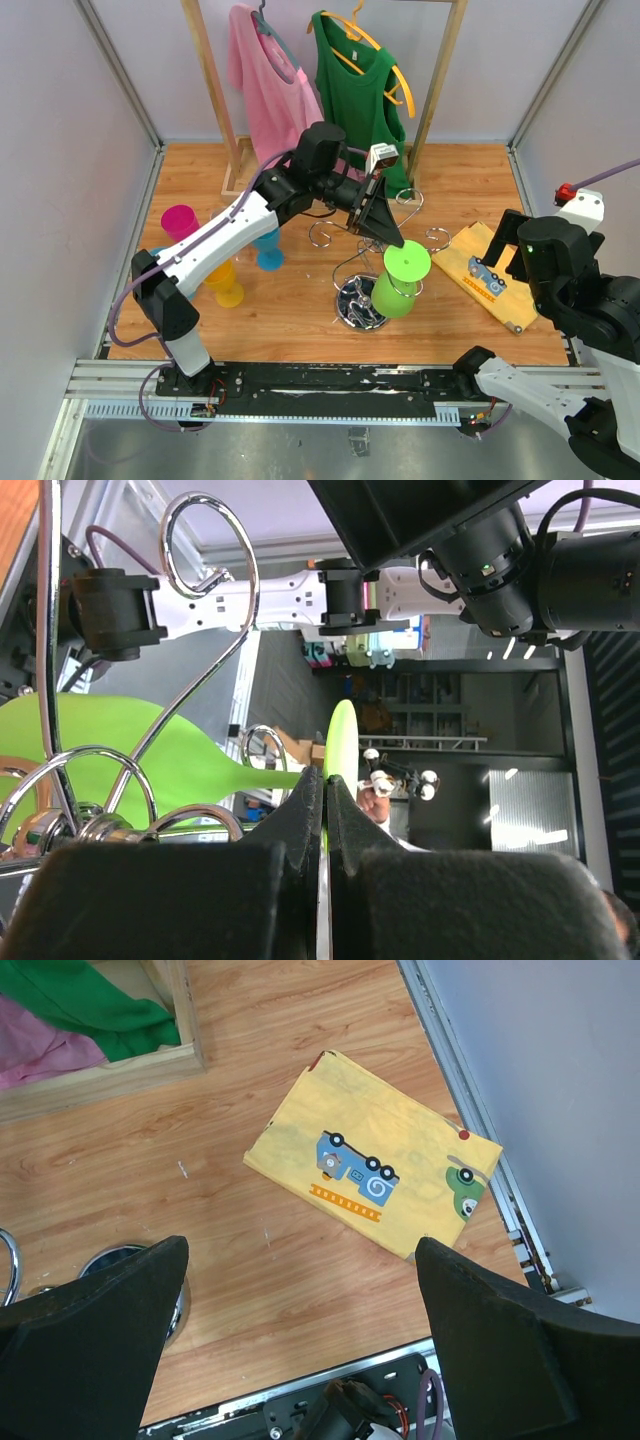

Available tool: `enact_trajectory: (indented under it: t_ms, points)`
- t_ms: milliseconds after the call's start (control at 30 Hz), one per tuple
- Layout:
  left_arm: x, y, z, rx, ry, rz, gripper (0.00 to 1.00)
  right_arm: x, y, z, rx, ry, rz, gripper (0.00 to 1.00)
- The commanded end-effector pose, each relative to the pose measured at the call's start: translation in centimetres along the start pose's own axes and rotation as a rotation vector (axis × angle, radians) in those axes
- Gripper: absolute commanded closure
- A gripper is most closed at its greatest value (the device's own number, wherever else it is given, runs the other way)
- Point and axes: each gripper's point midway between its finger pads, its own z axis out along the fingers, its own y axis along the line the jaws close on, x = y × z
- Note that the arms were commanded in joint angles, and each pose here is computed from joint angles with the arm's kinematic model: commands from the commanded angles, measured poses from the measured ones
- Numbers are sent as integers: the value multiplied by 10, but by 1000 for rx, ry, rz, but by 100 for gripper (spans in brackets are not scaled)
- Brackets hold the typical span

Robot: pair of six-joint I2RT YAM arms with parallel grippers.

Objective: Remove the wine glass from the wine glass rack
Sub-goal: Pick up the wine glass from the wine rack.

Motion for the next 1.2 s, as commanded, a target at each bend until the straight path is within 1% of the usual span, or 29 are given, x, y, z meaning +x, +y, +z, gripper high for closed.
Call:
enact_trajectory:
  t_ms: [0,133,400,1167]
  points:
    - [5,-4,2,46,31,-4,100,-6,-13,-4,50,-19,28,2]
    - [5,-10,1,92,20,-1,100,-5,-12,-3,51,-15,26,1]
    - [2,-20,1,123,22,16,100,-3,-11,-1,55,-10,23,1]
    - [1,-35,4,107,11,82,100,-3,-10,-1,50,-9,29,1]
